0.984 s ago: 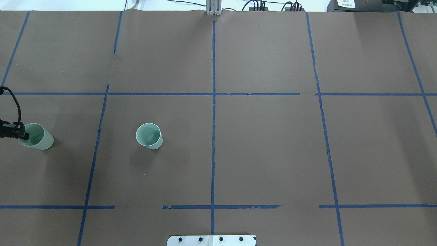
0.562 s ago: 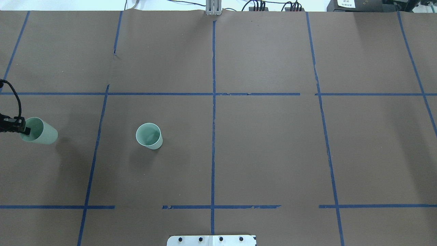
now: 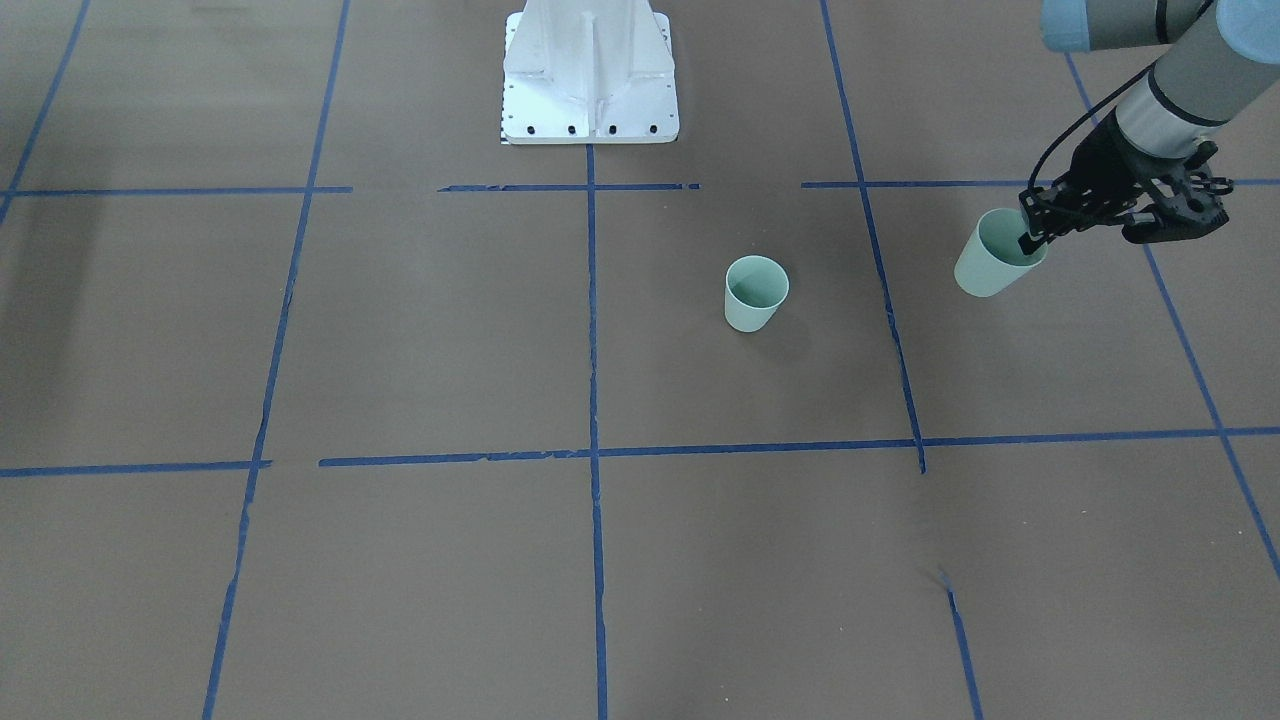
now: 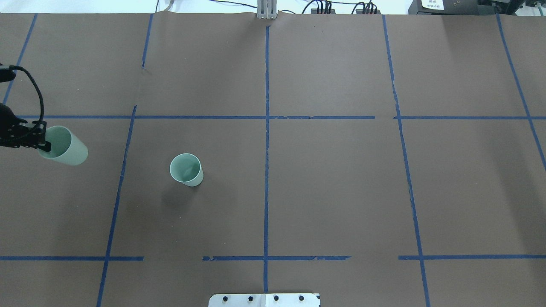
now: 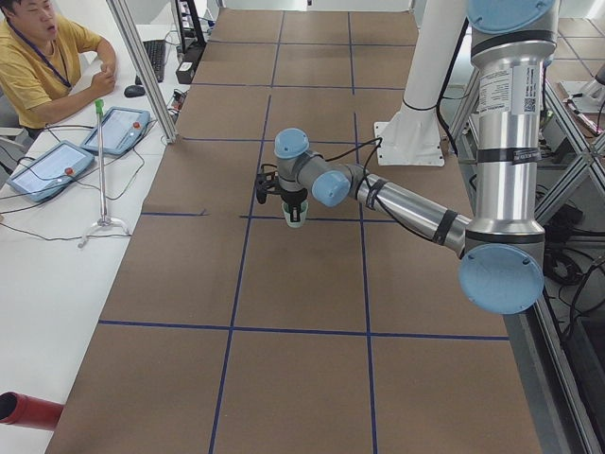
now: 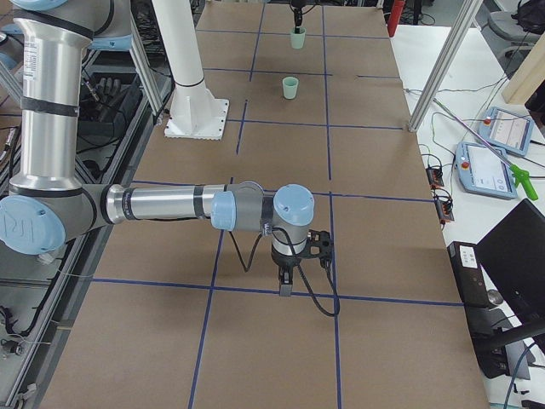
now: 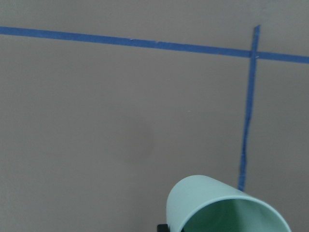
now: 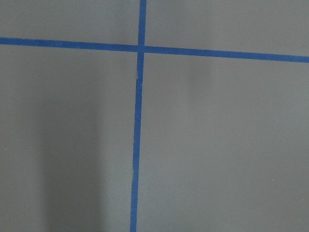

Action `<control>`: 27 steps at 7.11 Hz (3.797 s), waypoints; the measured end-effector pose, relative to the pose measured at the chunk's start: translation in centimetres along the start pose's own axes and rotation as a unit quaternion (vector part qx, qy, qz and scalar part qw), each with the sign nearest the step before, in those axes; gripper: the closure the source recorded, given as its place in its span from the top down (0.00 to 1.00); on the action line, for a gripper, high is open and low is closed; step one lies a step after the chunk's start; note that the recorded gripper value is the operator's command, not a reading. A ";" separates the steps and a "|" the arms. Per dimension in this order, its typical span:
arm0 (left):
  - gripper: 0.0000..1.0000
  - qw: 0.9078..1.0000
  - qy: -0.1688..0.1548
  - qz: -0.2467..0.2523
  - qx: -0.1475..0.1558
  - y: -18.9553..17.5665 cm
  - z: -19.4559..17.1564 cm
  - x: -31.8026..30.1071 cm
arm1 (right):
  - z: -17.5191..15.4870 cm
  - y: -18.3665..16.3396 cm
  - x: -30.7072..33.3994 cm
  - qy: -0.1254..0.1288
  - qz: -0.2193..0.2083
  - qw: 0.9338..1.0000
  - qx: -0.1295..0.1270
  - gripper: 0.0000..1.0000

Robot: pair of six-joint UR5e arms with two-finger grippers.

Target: Stack cups

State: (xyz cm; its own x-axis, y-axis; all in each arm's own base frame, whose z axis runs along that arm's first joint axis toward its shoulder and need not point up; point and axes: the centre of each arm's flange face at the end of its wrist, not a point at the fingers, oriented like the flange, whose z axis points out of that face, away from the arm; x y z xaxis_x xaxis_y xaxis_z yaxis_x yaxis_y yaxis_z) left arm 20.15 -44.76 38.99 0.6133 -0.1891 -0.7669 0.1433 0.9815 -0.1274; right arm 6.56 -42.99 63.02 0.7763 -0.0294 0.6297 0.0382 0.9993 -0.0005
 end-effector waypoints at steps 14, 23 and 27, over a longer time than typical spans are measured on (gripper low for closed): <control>0.99 0.992 0.013 -0.112 -0.056 5.8 7.4 20.0 | 0.0 0.0 0.0 0.000 0.000 1.000 0.000 1.00; 1.00 0.996 -0.028 0.086 -0.025 0.4 4.4 2.6 | 0.0 0.0 0.0 0.000 0.000 1.000 0.000 1.00; 1.00 0.979 -0.095 0.179 -0.012 -3.8 -1.8 -25.0 | 0.0 0.0 0.0 0.000 0.000 1.000 0.000 1.00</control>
State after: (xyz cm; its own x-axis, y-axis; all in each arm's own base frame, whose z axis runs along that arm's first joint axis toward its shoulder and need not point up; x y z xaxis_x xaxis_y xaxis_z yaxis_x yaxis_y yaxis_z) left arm 2.91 -43.68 57.55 0.7549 0.1663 -0.6344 -0.1234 0.9861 0.1117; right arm 6.53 -42.99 63.03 0.7762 -0.0299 0.6297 0.0389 0.9992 -0.0005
